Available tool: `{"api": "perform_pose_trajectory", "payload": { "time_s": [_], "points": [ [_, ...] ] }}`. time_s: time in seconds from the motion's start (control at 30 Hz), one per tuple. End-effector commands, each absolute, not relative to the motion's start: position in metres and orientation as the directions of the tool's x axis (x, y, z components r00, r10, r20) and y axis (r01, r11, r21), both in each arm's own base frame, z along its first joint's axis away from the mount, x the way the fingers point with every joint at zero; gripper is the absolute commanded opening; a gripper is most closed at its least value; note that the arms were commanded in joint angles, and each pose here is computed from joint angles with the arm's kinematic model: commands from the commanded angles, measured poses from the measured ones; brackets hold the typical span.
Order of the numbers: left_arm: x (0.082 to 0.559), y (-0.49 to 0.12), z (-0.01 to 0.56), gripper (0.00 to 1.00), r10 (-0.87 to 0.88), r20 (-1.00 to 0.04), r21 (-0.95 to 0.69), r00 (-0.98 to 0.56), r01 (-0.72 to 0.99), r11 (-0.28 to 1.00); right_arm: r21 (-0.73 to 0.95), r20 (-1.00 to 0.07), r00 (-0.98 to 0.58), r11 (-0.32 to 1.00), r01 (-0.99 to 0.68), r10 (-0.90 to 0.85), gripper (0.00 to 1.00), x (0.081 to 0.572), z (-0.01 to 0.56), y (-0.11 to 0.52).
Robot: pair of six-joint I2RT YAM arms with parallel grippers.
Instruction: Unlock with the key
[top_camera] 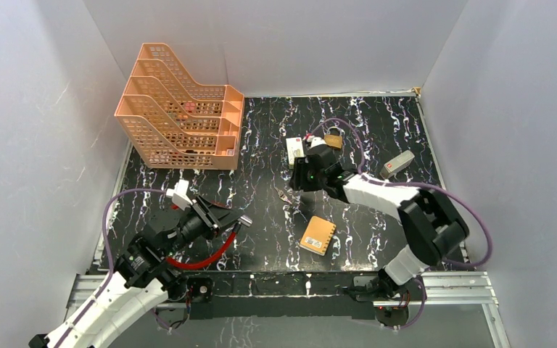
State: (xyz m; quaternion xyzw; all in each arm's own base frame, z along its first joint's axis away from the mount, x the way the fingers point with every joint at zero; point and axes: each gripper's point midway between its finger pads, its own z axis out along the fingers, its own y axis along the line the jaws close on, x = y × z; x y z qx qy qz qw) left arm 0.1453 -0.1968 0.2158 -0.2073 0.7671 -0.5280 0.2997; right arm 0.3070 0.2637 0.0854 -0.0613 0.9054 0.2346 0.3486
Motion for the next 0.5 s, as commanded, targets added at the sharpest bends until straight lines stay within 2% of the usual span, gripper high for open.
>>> {"api": "perform_pose_trajectory", "payload": {
  "time_s": [0.0,0.47],
  "points": [
    [0.145,-0.192,0.230,0.00,-0.659,-0.237,-0.945,-0.714,0.013,0.325,0.437,-0.669,-0.743,0.822,-0.366,0.025,0.54,0.317,0.095,0.303],
    [0.143,-0.185,0.232,0.00,-0.664,-0.255,-0.939,-0.703,0.015,0.345,0.439,-0.619,-0.785,0.817,-0.374,-0.027,0.49,0.316,0.062,0.324]
  ]
}}
